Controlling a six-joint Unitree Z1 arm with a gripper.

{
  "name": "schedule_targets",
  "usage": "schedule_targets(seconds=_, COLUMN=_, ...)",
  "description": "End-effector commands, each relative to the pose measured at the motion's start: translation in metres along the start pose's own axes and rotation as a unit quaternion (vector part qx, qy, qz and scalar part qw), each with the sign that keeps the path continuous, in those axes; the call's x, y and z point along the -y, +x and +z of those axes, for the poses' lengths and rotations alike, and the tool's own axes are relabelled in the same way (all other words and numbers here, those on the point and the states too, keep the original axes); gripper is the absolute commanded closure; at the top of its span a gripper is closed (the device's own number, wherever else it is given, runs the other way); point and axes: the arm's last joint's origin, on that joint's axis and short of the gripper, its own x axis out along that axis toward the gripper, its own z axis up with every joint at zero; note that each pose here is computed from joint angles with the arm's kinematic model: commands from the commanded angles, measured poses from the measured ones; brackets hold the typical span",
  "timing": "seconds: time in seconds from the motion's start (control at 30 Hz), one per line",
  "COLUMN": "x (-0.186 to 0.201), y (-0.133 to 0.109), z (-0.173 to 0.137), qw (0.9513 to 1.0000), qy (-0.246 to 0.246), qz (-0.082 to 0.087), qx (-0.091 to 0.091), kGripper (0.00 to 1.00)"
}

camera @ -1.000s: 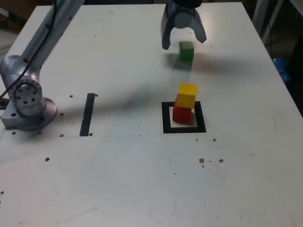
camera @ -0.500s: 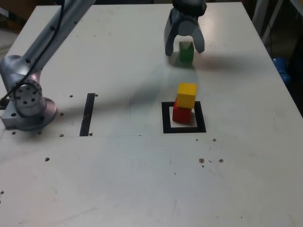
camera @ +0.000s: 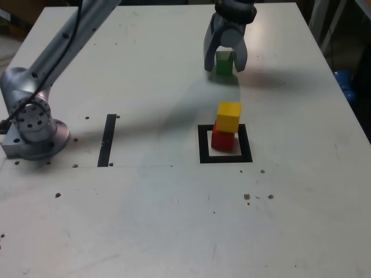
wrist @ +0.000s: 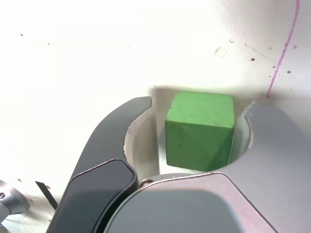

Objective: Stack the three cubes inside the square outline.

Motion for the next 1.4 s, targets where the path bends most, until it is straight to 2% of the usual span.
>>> schedule_targets(seconds=0.0, x=0.0, y=0.0, z=0.0, qw=1.0, qy=0.0, qz=0.0, qx=-0.003, kGripper=0.71)
schedule_targets(seconds=0.43, x=0.001, y=-0.006, z=-0.004, qw=1.0, qy=0.0, qz=0.003, qx=-0.002, kGripper=0.71)
schedule_targets(seconds=0.77, x=0.02, y=-0.039, z=-0.026, qw=0.9997, qy=0.009, qz=0.019, qx=0.011, kGripper=0.71)
schedule_targets(seconds=1.0, x=0.047, y=-0.065, z=-0.047, qw=0.999, qy=0.02, qz=0.032, qx=0.022, kGripper=0.71)
schedule_targets(seconds=1.17, x=0.078, y=-0.078, z=-0.055, qw=0.9985, qy=0.033, qz=0.038, qx=0.022, kGripper=0.71)
schedule_targets(seconds=1.37, x=0.125, y=-0.092, z=-0.068, qw=0.9977, qy=0.05, qz=0.035, qx=0.031, kGripper=0.71)
